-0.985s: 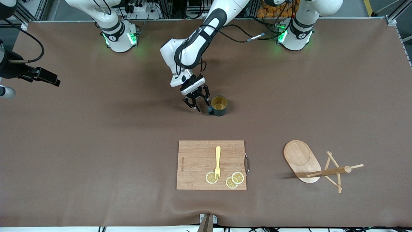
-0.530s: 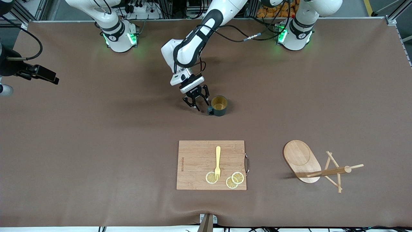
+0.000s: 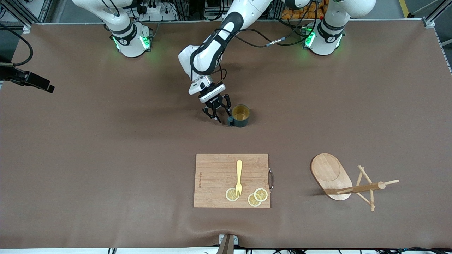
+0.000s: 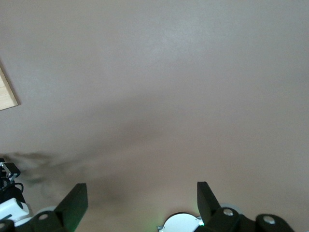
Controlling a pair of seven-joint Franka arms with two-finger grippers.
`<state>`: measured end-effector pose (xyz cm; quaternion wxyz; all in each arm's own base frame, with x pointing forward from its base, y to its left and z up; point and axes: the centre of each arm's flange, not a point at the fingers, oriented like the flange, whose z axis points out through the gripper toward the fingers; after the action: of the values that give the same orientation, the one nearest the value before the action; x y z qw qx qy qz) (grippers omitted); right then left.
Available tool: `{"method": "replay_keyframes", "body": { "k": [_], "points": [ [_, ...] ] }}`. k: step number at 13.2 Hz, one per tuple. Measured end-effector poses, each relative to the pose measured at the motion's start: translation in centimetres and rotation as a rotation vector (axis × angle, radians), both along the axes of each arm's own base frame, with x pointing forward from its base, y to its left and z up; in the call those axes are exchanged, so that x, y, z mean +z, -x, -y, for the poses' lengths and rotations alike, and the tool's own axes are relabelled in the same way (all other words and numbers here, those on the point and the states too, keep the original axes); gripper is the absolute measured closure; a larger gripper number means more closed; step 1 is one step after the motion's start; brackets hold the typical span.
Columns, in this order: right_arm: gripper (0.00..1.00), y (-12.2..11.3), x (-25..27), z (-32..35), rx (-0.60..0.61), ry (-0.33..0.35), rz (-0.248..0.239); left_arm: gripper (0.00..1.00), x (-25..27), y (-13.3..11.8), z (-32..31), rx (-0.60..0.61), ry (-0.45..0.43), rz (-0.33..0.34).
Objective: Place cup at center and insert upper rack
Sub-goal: 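Close the left gripper on the mug handle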
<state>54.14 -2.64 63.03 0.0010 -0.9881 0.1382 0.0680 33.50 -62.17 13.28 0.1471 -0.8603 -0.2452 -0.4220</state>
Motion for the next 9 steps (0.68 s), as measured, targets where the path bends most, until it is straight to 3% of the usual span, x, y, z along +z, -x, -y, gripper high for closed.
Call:
{"method": "replay_keyframes", "body": {
  "k": [9],
  "points": [
    [0.0, 0.0, 0.0, -0.4, 0.0, 0.0, 0.0, 0.44, -2.0, 0.6, -0.4, -0.028, -0.049, 0.062]
  ]
}}
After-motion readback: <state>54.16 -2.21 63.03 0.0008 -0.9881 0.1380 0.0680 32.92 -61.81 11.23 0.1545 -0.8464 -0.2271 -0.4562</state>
